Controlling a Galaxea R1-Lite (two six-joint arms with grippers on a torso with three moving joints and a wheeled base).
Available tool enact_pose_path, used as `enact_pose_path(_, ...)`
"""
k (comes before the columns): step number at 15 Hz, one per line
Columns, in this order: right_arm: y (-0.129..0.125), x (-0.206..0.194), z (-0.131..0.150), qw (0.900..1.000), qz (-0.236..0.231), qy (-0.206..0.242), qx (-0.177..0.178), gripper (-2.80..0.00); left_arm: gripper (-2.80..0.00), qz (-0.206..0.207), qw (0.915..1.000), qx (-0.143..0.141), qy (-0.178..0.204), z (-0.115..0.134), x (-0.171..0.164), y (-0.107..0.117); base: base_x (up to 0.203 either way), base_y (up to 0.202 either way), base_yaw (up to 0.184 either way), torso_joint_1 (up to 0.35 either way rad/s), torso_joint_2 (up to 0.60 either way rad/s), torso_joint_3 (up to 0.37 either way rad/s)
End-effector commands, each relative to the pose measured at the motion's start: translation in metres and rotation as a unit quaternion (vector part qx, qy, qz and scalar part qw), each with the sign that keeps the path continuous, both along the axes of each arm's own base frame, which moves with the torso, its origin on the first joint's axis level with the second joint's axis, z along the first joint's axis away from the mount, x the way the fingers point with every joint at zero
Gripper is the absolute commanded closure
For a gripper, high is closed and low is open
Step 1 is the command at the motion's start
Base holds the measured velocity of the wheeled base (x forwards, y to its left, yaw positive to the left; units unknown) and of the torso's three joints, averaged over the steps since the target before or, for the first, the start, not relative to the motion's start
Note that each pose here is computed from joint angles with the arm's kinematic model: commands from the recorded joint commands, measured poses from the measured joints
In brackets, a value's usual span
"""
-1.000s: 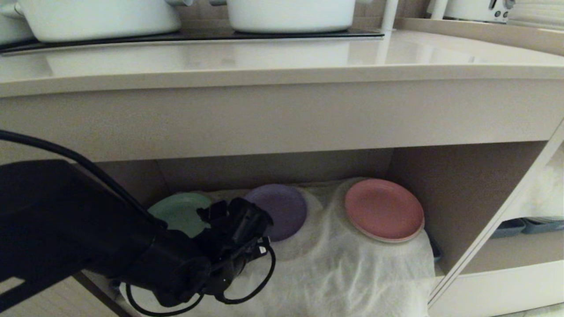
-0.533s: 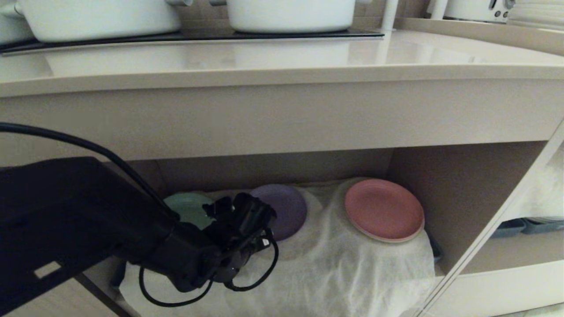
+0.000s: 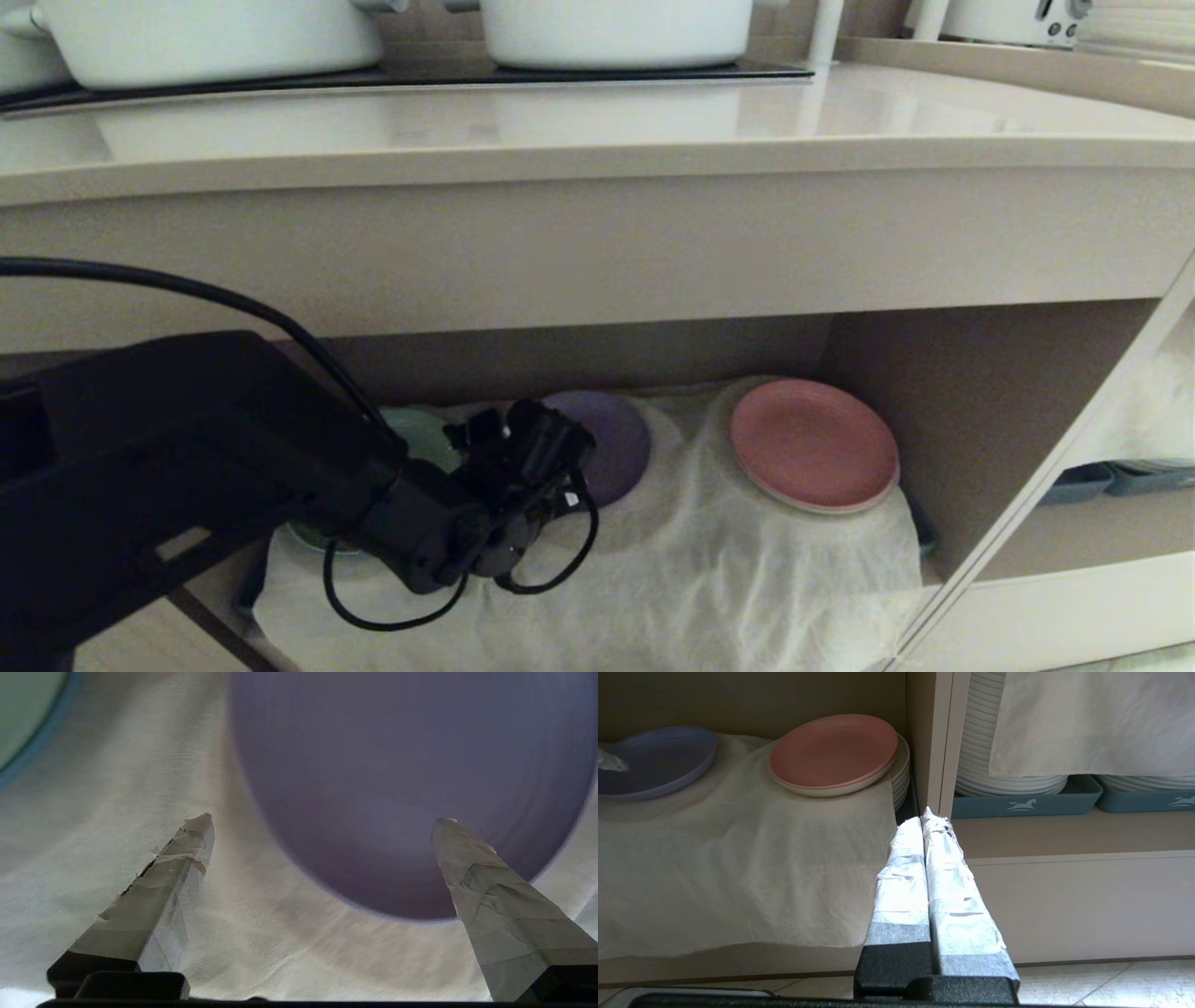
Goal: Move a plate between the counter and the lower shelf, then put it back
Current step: Pick up the plate in the cupboard
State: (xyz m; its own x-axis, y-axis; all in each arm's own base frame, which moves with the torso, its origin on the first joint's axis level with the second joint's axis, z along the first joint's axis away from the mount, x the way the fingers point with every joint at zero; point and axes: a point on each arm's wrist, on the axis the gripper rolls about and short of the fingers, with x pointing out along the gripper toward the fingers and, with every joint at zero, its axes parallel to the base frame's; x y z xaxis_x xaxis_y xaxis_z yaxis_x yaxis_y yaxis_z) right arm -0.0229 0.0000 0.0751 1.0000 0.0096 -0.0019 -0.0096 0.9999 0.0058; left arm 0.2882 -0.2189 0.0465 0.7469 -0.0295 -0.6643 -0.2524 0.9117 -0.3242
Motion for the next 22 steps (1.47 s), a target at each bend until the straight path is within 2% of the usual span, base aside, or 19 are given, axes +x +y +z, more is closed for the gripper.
enact_pose_path(1, 0.000, 0.000, 0.000, 1.000, 0.001, 0.001, 0.000, 0.00, -2.80, 0.001, 1.0000, -0.001, 0.001, -0.005, 0.004, -0.003, 0.000, 0.000, 0.000, 0.000, 0.00, 0.000)
enact_pose_path(15, 0.000, 0.000, 0.000, 1.000, 0.001, 0.001, 0.000, 0.00, -2.80, 0.006, 0.9999, -0.007, 0.011, -0.018, 0.010, -0.009, 0.000, 0.000, 0.000, 0.000, 0.00, 0.000)
enact_pose_path(16, 0.000, 0.000, 0.000, 1.000, 0.001, 0.001, 0.000, 0.00, 0.00, 0.006, 0.9999, -0.006, 0.011, -0.019, 0.010, -0.009, 0.000, 0.000, 0.000, 0.000, 0.00, 0.000)
enact_pose_path(22, 0.000, 0.000, 0.000, 1.000, 0.001, 0.001, 0.000, 0.00, 0.00, 0.007, 0.9999, -0.009, 0.007, -0.017, 0.012, -0.009, 0.000, 0.000, 0.000, 0.000, 0.00, 0.000)
